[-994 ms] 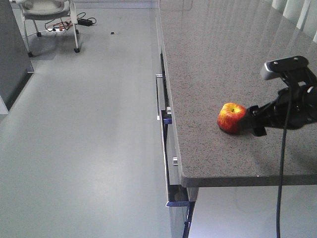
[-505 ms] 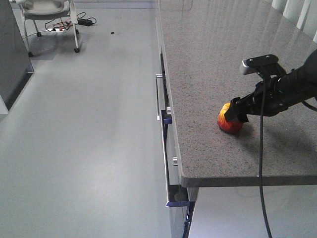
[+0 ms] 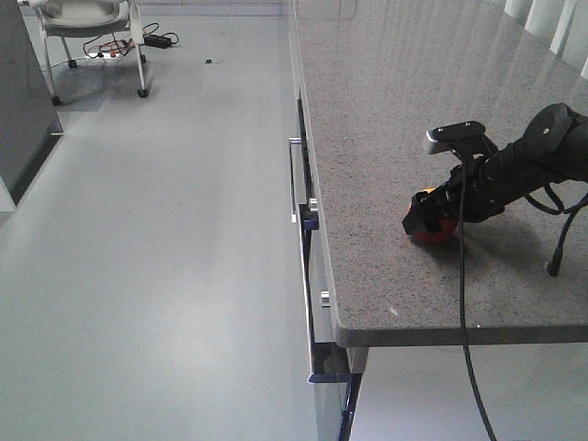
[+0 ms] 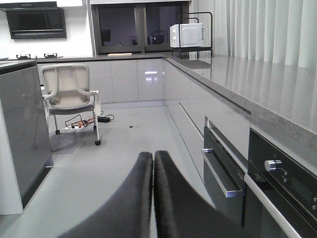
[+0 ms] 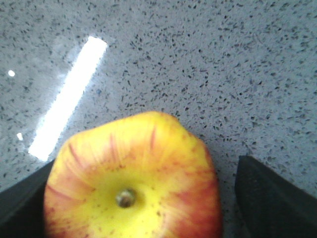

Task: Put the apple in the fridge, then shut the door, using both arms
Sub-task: 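Close the right gripper around the apple and lift it, then pull the held apple back toward the robot body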

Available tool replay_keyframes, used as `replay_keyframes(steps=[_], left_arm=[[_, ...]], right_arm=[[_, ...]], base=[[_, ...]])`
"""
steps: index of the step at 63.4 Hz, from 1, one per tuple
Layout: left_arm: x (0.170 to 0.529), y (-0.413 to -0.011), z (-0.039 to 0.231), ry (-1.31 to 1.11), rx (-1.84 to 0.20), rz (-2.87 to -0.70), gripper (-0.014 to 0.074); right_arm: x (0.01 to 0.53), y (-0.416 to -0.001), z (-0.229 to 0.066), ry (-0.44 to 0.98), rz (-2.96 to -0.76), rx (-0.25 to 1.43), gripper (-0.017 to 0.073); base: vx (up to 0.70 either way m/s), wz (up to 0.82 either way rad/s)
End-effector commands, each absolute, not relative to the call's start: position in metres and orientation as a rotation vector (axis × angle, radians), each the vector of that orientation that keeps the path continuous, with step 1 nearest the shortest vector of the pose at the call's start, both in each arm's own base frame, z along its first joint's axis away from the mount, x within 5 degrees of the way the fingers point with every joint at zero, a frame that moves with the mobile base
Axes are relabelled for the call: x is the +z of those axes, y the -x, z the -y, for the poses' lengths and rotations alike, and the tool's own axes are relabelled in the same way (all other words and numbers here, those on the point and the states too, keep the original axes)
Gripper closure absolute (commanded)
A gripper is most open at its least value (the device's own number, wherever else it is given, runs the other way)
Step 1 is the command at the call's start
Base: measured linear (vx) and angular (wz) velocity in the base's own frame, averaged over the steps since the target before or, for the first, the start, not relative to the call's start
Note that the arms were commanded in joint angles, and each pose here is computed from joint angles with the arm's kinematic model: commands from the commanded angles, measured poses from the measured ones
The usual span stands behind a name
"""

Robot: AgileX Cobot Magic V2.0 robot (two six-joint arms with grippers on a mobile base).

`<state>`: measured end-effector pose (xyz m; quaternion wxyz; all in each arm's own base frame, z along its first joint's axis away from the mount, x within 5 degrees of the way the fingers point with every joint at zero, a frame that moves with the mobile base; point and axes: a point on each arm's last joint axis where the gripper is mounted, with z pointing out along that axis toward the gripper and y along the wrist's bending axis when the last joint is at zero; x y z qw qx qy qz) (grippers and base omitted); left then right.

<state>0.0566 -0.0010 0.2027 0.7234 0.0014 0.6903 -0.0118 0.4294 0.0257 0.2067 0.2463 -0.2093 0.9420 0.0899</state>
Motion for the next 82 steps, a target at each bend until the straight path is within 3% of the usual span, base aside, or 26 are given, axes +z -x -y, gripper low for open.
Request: replay_keyframes(steps=[1, 15, 36, 53, 82], left_arm=[[0.203, -0.056, 0.001, -0.003, -0.035, -1.458, 0.06], [0.203, -0.056, 0.001, -0.003, -0.035, -1.458, 0.06], [0.203, -0.056, 0.001, -0.003, -0.035, -1.458, 0.06], [0.203, -0.056, 0.001, -0.003, -0.035, -1.458, 0.06], [0.203, -0.056, 0.001, -0.003, -0.035, -1.458, 0.06]], right_arm=[[0.239, -0.432, -0.026, 0.559, -2.457, 0.211, 0.0006], [0.247, -0.429, -0.027, 0.543, -2.445, 0.218, 0.0191], [0.317, -0.394, -0.03, 0.492, -2.346, 0.264, 0.0203], [0.34, -0.319, -0.043, 0.484, -2.235, 0.443, 0.0203], [0.312, -0.178, -0.053, 0.514, -2.244, 0.623, 0.0203]], base=[[0.0, 0.0], [0.0, 0.0], [0.0, 0.0], [0.0, 0.0], [0.0, 0.0]])
